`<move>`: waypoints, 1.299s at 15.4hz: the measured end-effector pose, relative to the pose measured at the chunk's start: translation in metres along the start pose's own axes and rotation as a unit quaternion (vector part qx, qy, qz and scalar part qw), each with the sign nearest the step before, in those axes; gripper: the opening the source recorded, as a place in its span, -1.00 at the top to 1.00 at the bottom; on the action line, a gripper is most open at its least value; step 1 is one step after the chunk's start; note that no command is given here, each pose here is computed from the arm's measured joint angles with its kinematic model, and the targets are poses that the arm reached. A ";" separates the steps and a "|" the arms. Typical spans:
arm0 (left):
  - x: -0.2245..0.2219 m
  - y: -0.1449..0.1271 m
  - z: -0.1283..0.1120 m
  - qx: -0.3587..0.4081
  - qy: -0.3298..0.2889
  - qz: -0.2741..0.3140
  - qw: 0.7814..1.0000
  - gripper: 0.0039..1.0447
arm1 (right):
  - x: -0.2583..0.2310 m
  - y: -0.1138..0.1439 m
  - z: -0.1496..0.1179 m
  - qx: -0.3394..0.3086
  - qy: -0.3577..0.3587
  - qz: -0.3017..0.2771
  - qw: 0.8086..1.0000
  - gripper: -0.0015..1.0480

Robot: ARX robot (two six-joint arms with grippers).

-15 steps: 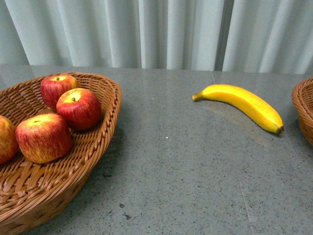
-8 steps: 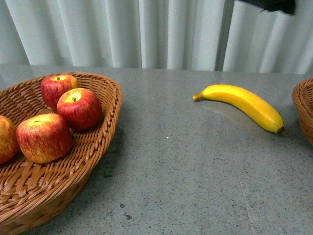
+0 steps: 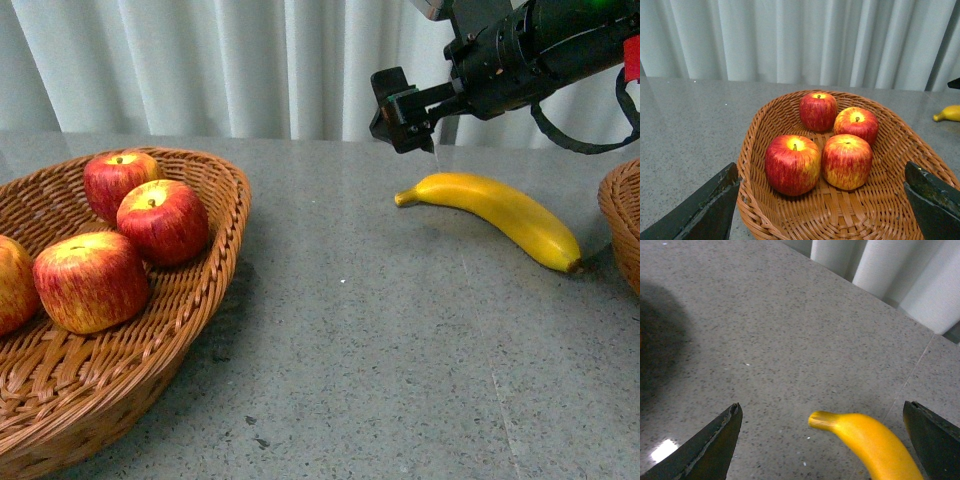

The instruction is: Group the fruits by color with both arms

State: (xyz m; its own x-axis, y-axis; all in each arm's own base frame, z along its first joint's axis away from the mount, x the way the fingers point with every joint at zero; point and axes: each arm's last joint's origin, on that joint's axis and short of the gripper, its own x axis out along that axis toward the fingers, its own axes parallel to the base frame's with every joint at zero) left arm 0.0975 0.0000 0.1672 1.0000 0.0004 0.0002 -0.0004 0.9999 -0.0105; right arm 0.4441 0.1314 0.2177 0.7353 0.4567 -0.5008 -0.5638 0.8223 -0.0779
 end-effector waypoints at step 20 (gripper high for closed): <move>0.000 0.000 0.000 0.000 0.000 0.000 1.000 -0.88 | 0.039 -0.037 -0.051 -0.055 0.146 -0.055 0.986 -0.73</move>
State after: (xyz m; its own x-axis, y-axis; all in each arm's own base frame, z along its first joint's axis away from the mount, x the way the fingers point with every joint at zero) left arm 0.0975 0.0000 0.1672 1.0000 0.0000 0.0002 0.0000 0.9999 -0.0105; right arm 0.4747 0.1012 0.1572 0.6638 0.2373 -0.7092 -0.5359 0.8124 -0.2297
